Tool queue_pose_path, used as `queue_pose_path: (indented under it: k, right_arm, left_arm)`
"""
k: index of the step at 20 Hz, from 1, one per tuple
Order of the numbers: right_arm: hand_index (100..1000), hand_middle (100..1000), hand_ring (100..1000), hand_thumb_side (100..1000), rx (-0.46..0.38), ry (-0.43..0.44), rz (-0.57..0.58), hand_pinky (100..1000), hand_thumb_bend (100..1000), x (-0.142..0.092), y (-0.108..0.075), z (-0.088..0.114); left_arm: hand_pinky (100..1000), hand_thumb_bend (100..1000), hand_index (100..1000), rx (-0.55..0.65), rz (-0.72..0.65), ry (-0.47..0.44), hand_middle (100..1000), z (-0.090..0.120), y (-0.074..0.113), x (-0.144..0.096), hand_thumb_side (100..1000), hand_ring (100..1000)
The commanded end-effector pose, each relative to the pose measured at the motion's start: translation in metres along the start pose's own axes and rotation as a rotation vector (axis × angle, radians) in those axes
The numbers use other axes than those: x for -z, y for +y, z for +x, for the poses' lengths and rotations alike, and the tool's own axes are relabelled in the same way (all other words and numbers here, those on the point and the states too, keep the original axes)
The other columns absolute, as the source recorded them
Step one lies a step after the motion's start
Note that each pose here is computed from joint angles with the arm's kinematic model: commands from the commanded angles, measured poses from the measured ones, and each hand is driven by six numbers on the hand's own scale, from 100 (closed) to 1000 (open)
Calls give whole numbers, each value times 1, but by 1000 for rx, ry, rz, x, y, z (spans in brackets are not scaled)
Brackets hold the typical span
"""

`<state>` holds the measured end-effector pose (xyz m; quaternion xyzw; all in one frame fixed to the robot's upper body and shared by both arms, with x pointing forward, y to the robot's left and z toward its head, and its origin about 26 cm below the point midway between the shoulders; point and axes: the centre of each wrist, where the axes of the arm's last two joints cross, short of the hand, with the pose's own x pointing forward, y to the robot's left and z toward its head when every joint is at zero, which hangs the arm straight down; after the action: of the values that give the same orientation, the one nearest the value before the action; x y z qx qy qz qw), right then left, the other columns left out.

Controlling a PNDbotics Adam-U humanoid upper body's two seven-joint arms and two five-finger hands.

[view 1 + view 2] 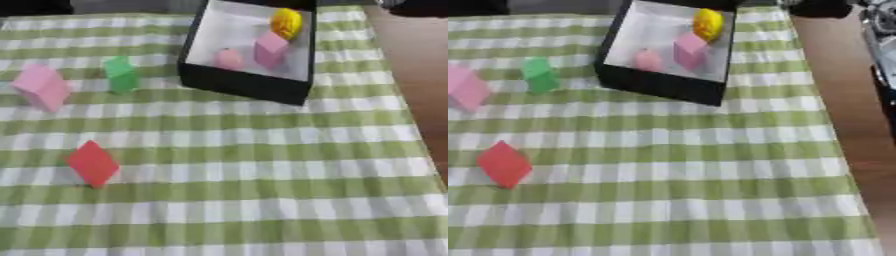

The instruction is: Pick up objects on the table and place them in the box.

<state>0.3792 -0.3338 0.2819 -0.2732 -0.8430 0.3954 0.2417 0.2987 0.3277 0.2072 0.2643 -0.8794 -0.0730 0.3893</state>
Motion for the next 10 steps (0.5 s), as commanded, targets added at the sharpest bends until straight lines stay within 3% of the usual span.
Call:
queue_pose_path:
  k: [1, 4, 7, 10]
  right_arm:
    - [772, 580, 703, 270, -16, -24, -65, 977, 100, -6, -22, 16]
    - [771, 579, 701, 271, 16, -2, -94, 976, 100, -20, -20, 24]
    - [769, 576, 698, 278, 61, 10, -124, 976, 100, -34, -15, 35]
    - [767, 574, 695, 280, 106, 8, -158, 975, 100, -39, -13, 49]
  left_arm:
    - [831, 100, 880, 131, -122, -50, 835, 6, 4, 17, 348, 861]
    - [863, 226, 900, 232, -223, -47, 855, 3, 0, 32, 241, 892]
    - [896, 435, 889, 353, -324, -59, 853, -1, -1, 50, 100, 916]
    - [909, 485, 871, 485, -388, -49, 848, -2, 5, 68, 100, 922]
